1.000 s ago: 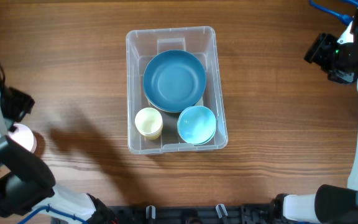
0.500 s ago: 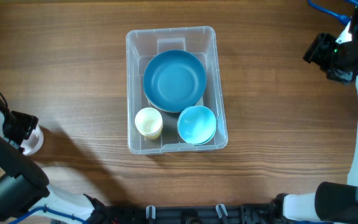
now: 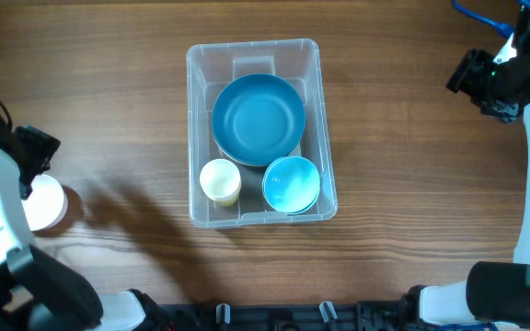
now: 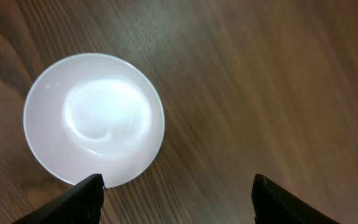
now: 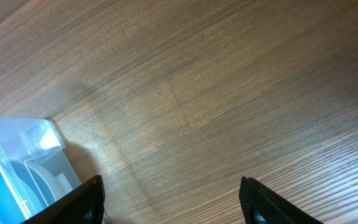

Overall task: Pack container
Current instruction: 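Grasp the pink bowl with the left gripper, then stack the pink bowl onto the light blue bowl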

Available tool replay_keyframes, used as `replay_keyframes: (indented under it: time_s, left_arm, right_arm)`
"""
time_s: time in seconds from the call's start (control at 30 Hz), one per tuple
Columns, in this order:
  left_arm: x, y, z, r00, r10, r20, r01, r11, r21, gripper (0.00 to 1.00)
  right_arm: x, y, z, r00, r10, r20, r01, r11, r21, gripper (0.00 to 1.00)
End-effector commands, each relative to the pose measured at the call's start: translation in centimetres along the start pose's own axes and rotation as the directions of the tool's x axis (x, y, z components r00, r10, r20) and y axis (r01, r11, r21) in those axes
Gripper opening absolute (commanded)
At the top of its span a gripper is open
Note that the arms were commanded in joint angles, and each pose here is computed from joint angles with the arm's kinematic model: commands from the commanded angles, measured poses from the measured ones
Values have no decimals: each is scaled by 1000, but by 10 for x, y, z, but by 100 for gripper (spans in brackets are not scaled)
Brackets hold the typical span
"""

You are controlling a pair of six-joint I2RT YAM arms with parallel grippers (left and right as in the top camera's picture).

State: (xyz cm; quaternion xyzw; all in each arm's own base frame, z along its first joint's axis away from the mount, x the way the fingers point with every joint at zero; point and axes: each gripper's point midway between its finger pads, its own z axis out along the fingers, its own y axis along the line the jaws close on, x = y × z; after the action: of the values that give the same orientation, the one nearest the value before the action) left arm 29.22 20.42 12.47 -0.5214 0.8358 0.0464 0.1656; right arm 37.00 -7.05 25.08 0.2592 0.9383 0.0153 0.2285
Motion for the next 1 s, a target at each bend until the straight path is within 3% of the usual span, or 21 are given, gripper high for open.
replay_keyframes:
  time_s: [0.0,0.17,0.23,0.43,0.53,0.67,0.73,0.8,0.9,0.97]
  left_arm:
    - [16,10,38,994,23,-110,-32,996,-82,78]
    - [44,29,97,961,2,-277,-55,981,-184,78]
    - [53,34,112,948,-5,-318,-65,976,-210,73]
    - [51,31,107,952,4,-308,-69,977,-201,4]
    - [42,12,85,967,47,-251,-88,984,-157,4]
    - [42,-51,2,969,214,-123,-216,976,-5,4]
    - [78,-108,-72,913,409,7,-405,901,157,4]
    - [124,-143,-115,832,546,100,-552,793,260,4]
    - [248,-182,-170,530,816,232,-820,424,384,4]
    - [338,-188,-190,257,911,322,-907,112,407,4]
  right_arm:
    - [0,-3,5,1000,-12,-9,12,1000,18,70]
    - [0,-3,5,1000,-12,-9,13,1000,18,70]
    - [0,-3,5,1000,-13,-9,13,1000,18,70]
    - [0,-3,5,1000,-15,-9,15,1000,18,70]
    - [0,-3,5,1000,-15,-9,15,1000,18,70]
    - [0,-3,5,1000,-15,-9,15,1000,18,70]
    - [0,-3,5,1000,-14,-9,15,1000,17,70]
    - [0,-3,5,1000,-14,-9,15,1000,17,70]
    - [0,-3,5,1000,-14,-9,14,1000,17,70]
    - [0,-3,5,1000,-14,-10,15,1000,17,70]
